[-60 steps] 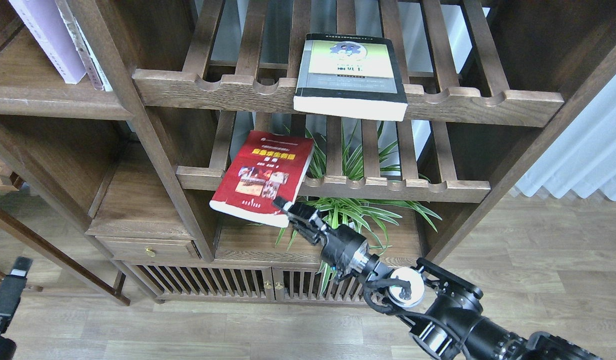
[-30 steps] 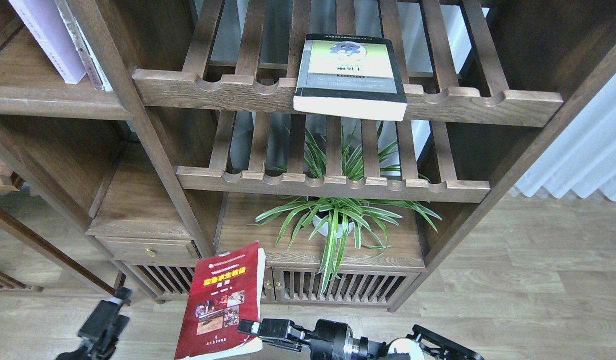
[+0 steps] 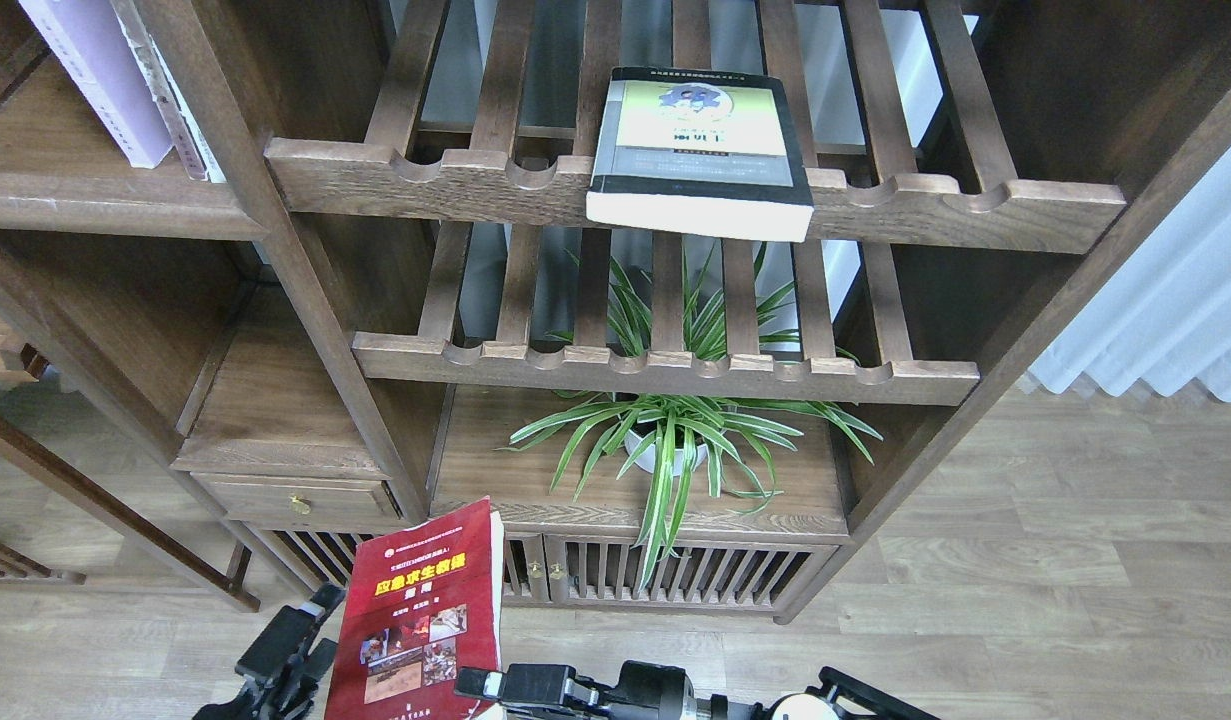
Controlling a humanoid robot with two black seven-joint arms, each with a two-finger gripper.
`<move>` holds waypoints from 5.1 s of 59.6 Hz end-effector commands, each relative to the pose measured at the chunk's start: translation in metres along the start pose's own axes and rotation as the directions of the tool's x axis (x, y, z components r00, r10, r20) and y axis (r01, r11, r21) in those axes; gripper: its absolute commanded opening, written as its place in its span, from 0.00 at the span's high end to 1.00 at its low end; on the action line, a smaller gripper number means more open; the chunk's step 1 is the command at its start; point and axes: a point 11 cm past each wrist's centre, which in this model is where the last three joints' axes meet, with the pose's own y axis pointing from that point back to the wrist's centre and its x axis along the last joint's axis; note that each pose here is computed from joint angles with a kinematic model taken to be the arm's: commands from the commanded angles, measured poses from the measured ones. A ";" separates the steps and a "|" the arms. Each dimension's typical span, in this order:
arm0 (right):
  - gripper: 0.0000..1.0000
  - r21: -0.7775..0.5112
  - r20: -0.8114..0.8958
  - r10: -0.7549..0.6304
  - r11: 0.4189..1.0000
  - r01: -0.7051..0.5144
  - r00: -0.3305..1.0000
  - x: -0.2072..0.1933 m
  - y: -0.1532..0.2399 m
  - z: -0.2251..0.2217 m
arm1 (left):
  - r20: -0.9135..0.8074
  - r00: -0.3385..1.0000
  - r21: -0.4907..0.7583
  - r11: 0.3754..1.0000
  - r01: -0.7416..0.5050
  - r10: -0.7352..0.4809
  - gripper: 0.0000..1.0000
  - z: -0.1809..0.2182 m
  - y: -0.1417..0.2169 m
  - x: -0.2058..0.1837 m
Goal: Organize books on shelf
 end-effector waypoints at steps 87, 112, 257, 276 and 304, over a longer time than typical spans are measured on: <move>0.01 0.037 -0.026 0.025 0.999 -0.024 0.999 0.004 0.005 -0.013 | 0.157 0.987 -0.071 0.997 -0.014 0.025 0.94 0.067 0.024 -0.016; 0.01 0.072 -0.013 0.035 0.997 -0.034 0.999 0.008 0.010 -0.019 | 0.300 0.954 -0.231 0.969 0.093 -0.020 0.95 0.149 0.070 -0.079; 0.01 0.085 0.007 0.066 0.994 -0.066 0.998 0.019 0.015 -0.018 | 0.870 0.452 -0.108 0.816 0.567 -0.199 0.96 0.292 -0.036 -0.447; 0.01 0.093 0.003 0.066 0.994 -0.066 0.998 0.018 0.015 -0.020 | 0.863 0.477 -0.153 0.814 0.561 -0.167 0.94 0.305 -0.039 -0.441; 0.01 0.100 0.005 0.065 0.993 -0.065 0.998 0.019 0.016 -0.020 | 0.875 0.456 -0.150 0.803 0.576 -0.164 0.49 0.304 -0.034 -0.444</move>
